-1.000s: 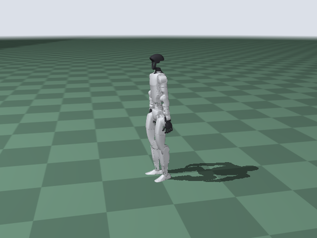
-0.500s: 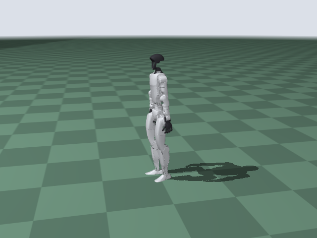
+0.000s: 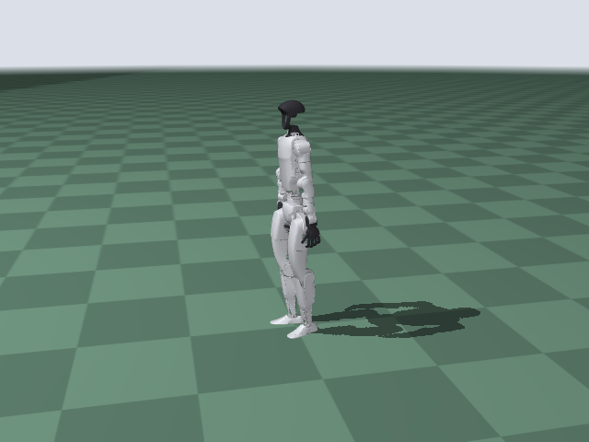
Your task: Upper body actions
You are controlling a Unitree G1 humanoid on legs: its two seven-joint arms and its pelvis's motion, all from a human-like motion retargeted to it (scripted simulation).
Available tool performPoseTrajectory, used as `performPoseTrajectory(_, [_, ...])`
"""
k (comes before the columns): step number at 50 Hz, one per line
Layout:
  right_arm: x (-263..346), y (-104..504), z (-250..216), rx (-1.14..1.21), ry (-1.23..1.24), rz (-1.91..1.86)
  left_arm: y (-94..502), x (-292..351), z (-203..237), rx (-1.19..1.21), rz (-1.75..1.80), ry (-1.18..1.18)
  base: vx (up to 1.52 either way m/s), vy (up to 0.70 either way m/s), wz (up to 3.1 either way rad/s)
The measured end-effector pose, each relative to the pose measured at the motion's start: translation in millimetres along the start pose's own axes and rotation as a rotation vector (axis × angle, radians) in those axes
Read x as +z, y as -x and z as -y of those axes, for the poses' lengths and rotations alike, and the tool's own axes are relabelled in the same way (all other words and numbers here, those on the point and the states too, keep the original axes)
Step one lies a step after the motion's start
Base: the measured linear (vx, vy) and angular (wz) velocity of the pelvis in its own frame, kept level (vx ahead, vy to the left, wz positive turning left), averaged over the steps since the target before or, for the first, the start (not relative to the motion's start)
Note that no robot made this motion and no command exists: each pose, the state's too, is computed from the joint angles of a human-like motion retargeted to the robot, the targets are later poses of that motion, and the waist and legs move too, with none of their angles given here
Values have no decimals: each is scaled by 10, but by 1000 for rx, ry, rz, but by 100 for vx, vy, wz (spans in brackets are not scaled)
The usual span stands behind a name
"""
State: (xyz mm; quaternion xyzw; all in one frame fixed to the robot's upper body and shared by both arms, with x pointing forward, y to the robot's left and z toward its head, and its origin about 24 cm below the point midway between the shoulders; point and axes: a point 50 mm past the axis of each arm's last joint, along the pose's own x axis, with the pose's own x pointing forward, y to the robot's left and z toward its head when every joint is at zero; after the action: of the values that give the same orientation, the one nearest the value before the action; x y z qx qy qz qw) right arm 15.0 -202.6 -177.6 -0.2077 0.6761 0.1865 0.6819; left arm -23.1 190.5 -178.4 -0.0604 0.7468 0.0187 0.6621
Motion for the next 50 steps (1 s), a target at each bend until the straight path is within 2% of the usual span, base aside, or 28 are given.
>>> performPoseTrajectory(50, [-12, -1, -14, 13, 3, -15, -2, -21, 23, -29, -8, 8, 0, 0, 0])
